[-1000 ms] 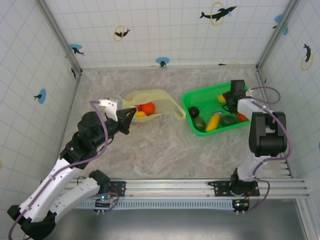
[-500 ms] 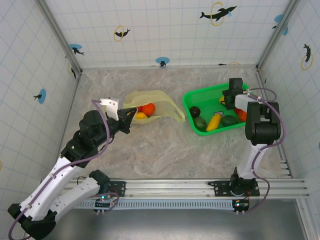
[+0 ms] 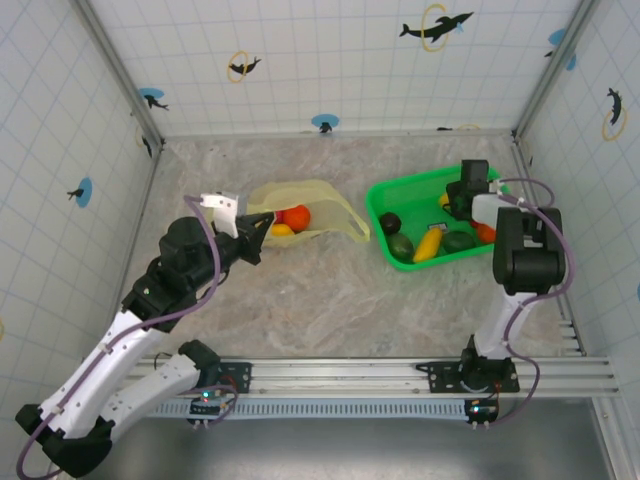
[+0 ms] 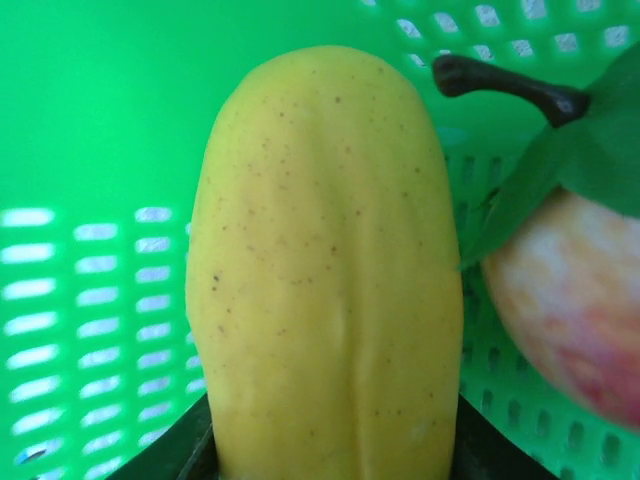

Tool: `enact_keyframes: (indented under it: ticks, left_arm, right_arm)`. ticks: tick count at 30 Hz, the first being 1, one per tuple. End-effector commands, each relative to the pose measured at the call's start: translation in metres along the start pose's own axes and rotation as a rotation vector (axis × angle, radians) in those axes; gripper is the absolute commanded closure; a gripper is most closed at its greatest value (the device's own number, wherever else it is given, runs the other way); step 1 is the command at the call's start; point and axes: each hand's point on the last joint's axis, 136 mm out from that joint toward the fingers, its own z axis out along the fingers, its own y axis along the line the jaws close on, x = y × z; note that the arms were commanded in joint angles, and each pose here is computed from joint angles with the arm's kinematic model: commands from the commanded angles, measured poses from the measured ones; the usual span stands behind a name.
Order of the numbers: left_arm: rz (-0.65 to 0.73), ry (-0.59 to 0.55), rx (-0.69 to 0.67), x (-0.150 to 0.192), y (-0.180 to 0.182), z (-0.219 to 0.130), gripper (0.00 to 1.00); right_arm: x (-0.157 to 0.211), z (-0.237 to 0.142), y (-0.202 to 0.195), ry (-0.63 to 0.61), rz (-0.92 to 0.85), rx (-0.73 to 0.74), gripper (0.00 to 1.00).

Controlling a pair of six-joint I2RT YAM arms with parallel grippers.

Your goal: Place the fake fruits into the plastic bag and tie a complex knot

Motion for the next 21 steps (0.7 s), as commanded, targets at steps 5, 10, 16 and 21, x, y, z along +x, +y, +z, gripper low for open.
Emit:
enact_keyframes:
  ticks: [5,10,16,21]
  left_arm:
    - [0.028,-0.021,0.01,-0.01,-0.005,-0.004,1.0]
    - [0.014,-0.021,0.007,-0.005,-0.003,-0.007,1.0]
    - [-0.032,-0.005,0.021,0.01,-0.002,-0.008,1.0]
    - [-0.082,0.016,0.014,0.025,0.003,-0.013,1.0]
  right_arm:
    - [-0.006,-0.054,0.031,-0.001,-0.038,-0.147,0.59]
    - [0.0,-0.083,0.026,-0.008,-0.1,-0.196,0.59]
    - [0.034,-0.137,0.048,-0.005,-0.337,-0.383,0.62]
    - [0.091,-0.209,0.089,-0.009,-0.683,-0.678,0.62]
